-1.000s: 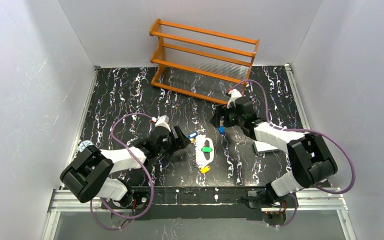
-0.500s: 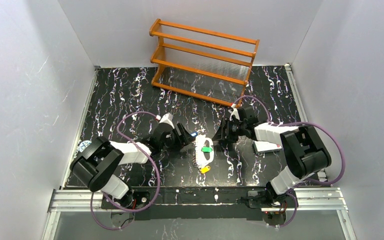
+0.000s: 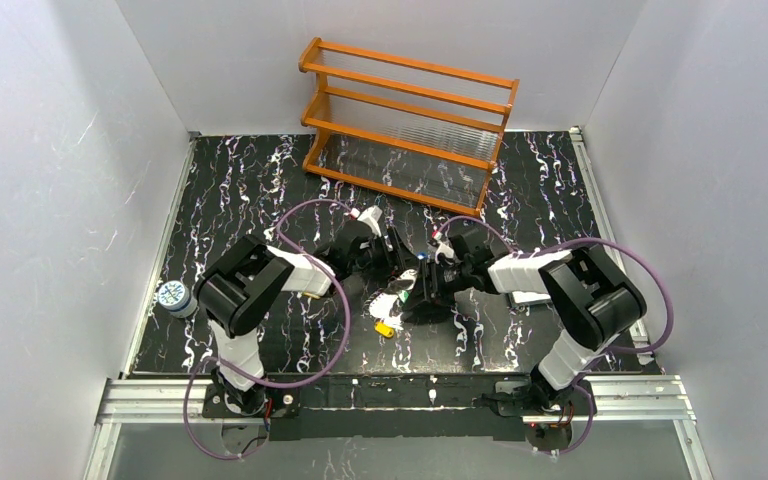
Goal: Put the keys on the keyring
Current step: Adjust the keyring at the center of the board, then pick up the keyring from the center of the board, then adjust the keyring.
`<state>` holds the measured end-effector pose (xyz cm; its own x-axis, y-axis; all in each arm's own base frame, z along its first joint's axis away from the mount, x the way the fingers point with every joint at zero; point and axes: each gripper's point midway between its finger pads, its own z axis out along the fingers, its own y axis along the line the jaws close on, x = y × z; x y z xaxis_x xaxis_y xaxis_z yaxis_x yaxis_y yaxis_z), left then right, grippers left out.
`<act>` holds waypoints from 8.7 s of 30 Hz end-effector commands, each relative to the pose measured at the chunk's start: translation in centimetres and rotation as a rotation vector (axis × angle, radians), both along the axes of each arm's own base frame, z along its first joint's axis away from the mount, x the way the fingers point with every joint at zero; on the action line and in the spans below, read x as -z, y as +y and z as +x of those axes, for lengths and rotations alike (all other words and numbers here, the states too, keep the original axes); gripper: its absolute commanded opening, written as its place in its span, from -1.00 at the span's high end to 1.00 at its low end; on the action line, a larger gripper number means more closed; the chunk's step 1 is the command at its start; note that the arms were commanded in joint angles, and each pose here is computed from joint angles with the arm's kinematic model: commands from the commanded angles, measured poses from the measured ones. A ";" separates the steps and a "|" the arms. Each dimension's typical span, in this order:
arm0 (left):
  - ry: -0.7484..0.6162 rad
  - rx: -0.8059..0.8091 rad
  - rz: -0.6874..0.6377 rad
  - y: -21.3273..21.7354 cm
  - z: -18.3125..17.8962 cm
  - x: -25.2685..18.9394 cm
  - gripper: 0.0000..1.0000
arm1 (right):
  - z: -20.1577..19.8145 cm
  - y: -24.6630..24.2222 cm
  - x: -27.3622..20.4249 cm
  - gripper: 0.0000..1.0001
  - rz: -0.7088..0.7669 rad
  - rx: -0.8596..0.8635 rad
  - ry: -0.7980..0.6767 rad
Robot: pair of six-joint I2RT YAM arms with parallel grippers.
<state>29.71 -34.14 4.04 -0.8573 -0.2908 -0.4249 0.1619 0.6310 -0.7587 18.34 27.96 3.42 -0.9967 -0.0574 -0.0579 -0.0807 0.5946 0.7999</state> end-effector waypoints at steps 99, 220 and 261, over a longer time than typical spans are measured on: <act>-0.094 -0.235 0.323 15.8 -5.7 -4.3 -0.36 | 7.0 5.1 -4.4 0.02 -0.169 -0.282 -0.396; -1.172 0.653 0.120 7.0 -12.8 -8.2 0.39 | -2.3 5.5 -8.9 0.97 0.383 -0.673 -1.176; -1.159 0.538 0.224 7.4 -10.9 -7.4 1.00 | -2.1 4.7 -8.8 0.39 0.334 -0.653 -1.198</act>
